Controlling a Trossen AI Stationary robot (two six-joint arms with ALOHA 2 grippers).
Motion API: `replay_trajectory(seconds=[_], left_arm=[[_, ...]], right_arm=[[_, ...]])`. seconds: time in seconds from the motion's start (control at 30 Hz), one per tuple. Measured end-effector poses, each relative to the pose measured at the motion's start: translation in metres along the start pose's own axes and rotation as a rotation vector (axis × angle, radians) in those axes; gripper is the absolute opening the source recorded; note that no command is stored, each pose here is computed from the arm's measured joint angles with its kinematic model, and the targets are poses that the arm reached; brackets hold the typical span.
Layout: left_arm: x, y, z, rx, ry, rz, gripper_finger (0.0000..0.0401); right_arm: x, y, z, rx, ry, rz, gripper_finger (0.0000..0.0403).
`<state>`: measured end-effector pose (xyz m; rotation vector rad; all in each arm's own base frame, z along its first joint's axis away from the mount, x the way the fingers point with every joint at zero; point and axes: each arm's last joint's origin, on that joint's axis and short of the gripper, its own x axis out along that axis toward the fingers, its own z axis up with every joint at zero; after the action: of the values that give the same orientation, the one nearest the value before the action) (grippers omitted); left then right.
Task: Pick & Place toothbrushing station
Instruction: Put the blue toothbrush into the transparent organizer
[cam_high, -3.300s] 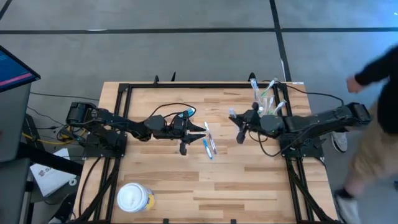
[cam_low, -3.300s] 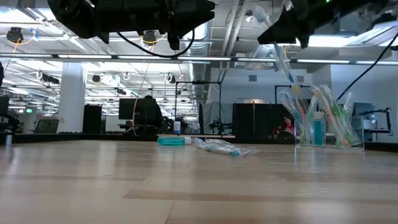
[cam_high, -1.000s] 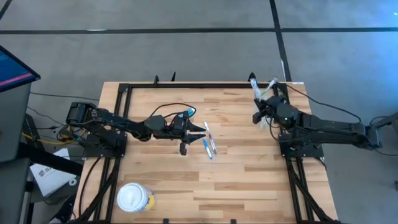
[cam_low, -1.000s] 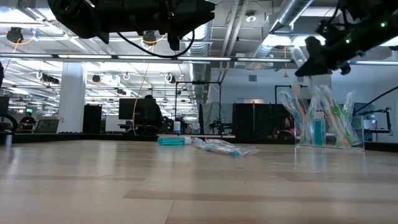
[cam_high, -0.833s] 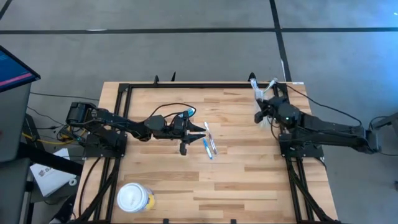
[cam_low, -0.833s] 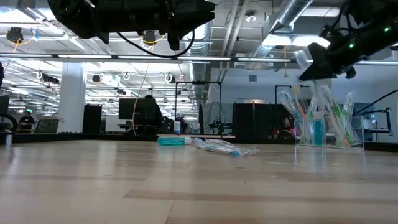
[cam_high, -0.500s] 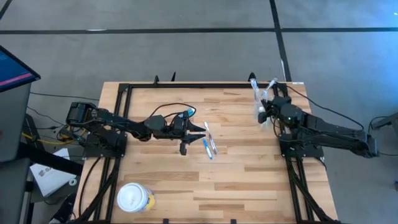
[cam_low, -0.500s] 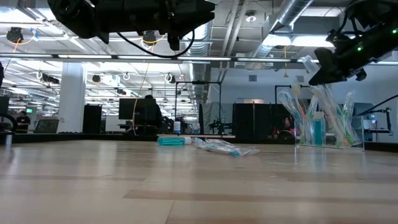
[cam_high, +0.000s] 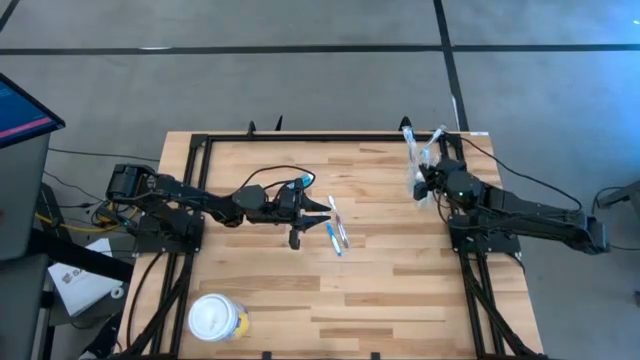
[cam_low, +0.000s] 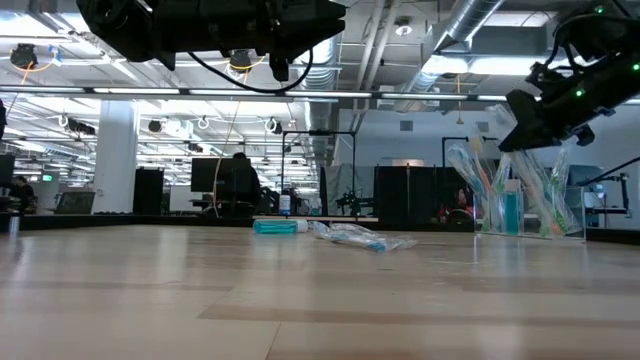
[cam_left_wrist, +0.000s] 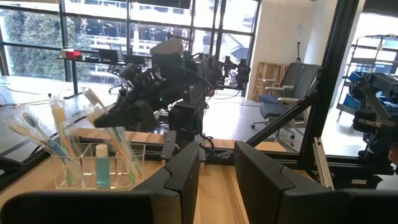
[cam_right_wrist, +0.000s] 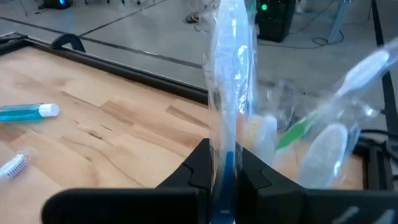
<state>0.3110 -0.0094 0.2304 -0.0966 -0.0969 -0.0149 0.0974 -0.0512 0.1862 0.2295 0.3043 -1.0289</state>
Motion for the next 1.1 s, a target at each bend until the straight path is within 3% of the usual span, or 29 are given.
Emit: replay_trajectory(seconds=[0.43, 0.87, 1.1], left_arm=[[0.0, 0.0, 0.0, 0.0, 0.0, 0.0, 0.0097], [0.0, 0.0, 0.0, 0.0, 0.001, 0.0, 0.0097], [0.0, 0.0, 0.0, 0.0, 0.005, 0.0, 0.0097]], right_arm=[[0.006, 0.003, -0.022, 0.056, 0.014, 0.031, 0.0021], [0.006, 0.003, -0.026, 0.078, 0.038, 0.035, 0.0021], [0.006, 0.002, -0.028, 0.081, 0.062, 0.025, 0.0041]])
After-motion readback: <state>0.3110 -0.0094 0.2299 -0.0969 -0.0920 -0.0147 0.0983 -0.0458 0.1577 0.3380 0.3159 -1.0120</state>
